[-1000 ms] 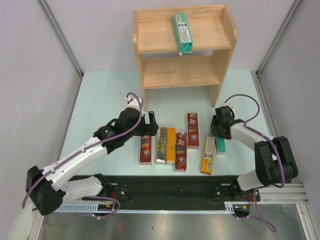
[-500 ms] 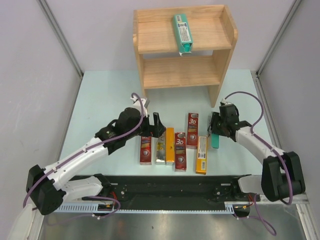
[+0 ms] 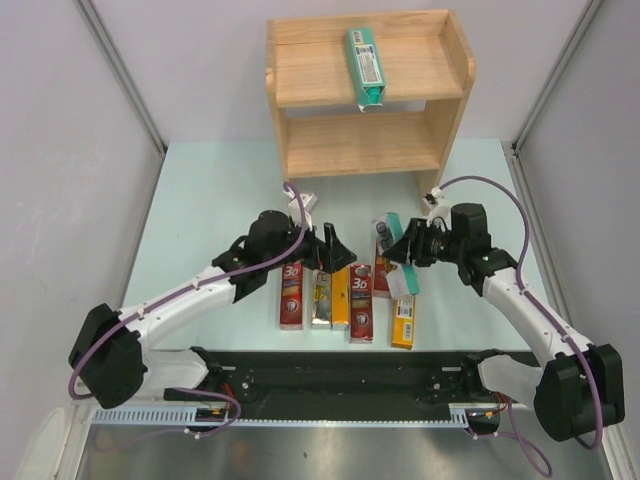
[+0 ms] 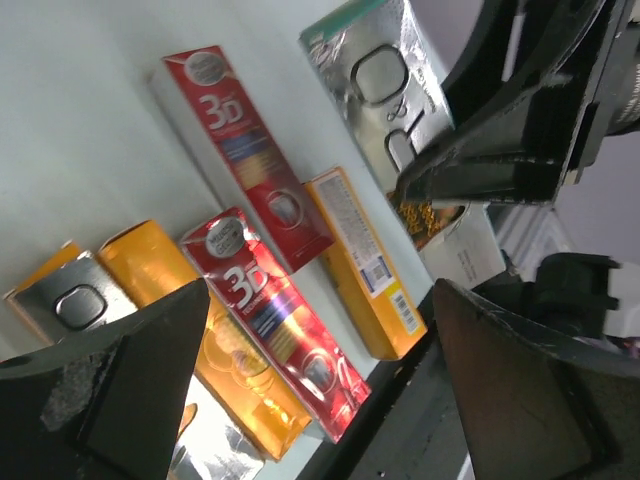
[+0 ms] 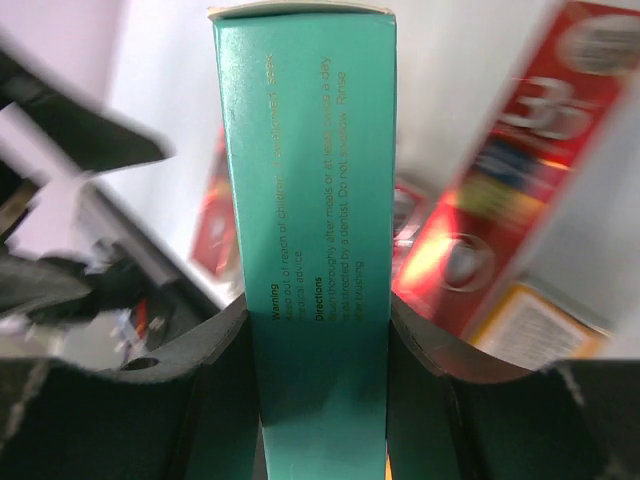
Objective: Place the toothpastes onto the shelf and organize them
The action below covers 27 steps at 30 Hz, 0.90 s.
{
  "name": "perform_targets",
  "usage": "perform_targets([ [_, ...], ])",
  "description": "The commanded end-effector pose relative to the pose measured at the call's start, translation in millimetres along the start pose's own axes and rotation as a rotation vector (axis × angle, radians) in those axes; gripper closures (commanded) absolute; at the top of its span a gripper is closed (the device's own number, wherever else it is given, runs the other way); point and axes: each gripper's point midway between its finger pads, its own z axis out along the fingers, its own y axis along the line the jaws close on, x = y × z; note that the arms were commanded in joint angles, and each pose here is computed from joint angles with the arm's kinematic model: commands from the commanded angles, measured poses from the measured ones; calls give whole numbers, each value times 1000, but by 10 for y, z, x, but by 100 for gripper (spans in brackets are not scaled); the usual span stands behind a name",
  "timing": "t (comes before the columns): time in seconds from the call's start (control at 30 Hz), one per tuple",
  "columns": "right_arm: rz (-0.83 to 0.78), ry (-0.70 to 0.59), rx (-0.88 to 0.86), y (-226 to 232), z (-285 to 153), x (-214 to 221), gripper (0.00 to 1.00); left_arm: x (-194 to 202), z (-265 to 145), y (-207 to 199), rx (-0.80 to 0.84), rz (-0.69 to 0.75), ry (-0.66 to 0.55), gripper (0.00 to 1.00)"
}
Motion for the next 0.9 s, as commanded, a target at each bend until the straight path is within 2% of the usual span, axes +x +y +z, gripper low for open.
perform_targets([
  [0.0,-122,20,-363,743,-161,-55,66,-256,-51,-412,311,-7,-102,0],
  [0.07,-142,49,-448,927,-205,15,67,-379,-114,-531,418,-8,-147,0],
  [0.17,-197,43,-561,1199,-304,28,67,-370,-79,-511,435,6,-141,0],
  [0.3,-246,22,-630,1391,-369,22,66,-395,-154,-625,505,87,-165,0],
  [0.5,-251,78,-706,1579,-322,170,66,-474,-355,-870,647,152,-245,2],
  [0.7,-257,88,-725,1630,-273,204,66,-417,-451,-960,711,161,-247,11],
  [0.87,-245,103,-723,1611,-200,226,64,-368,-505,-1004,742,188,-238,27],
])
